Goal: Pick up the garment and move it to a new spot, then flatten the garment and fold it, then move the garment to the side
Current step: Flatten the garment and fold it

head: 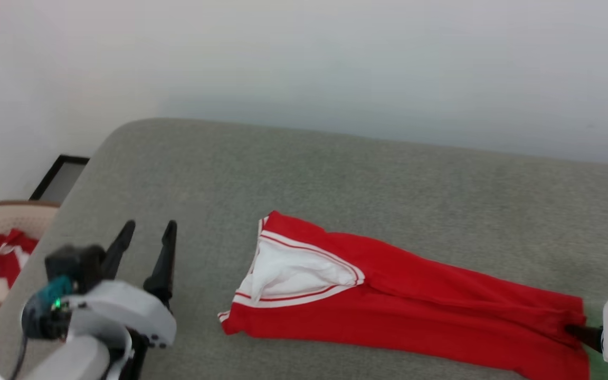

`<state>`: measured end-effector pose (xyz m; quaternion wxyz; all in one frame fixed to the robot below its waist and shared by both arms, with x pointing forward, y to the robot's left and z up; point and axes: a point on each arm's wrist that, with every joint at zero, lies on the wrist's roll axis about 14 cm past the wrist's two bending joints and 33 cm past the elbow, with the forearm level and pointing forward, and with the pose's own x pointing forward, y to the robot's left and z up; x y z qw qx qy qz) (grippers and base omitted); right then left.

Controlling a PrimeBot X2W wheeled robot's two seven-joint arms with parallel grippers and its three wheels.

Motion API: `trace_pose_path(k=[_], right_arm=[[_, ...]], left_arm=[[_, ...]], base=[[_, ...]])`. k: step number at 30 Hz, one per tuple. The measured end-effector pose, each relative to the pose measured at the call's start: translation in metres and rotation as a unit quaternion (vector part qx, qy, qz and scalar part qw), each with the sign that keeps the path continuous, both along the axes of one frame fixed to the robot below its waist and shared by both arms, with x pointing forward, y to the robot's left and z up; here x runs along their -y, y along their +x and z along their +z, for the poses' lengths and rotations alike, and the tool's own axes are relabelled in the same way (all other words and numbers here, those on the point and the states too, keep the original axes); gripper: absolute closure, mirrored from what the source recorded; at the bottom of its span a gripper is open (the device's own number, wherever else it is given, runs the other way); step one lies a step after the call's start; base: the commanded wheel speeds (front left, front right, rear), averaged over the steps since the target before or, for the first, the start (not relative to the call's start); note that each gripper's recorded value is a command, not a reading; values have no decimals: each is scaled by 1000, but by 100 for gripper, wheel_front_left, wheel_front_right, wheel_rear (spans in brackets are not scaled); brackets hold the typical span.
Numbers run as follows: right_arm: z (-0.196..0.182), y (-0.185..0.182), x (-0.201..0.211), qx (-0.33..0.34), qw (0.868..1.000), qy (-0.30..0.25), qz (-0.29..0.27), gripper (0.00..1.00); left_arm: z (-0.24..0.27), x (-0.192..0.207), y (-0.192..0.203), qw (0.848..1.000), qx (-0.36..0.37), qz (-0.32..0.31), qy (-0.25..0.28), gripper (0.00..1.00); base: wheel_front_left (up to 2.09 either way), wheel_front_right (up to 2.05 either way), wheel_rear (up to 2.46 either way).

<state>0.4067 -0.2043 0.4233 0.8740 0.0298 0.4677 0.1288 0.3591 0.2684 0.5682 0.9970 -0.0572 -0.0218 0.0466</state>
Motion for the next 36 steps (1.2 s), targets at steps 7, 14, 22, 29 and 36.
trace_pose_path(k=[7,14,22,29,36], right_arm=[[-30,4,-9,-40,999,-5,-4,0],[-46,11,-21,-64,998,-15,14,100],[-49,19,-33,-69,997,-3,34,100],[-37,25,-13,-44,998,-21,33,100],[-21,32,60,-14,996,-81,-30,100]], left_arm=[[-14,-12,-19,999,21,38,-4,0],[-24,-27,-31,997,30,74,-8,0],[-30,-34,-36,995,37,93,-6,0],[-29,-35,-35,994,47,99,-3,0],[-33,-25,-28,995,48,82,2,0]], base=[[0,0,0],[0,0,0],[0,0,0],[0,0,0],[0,0,0]])
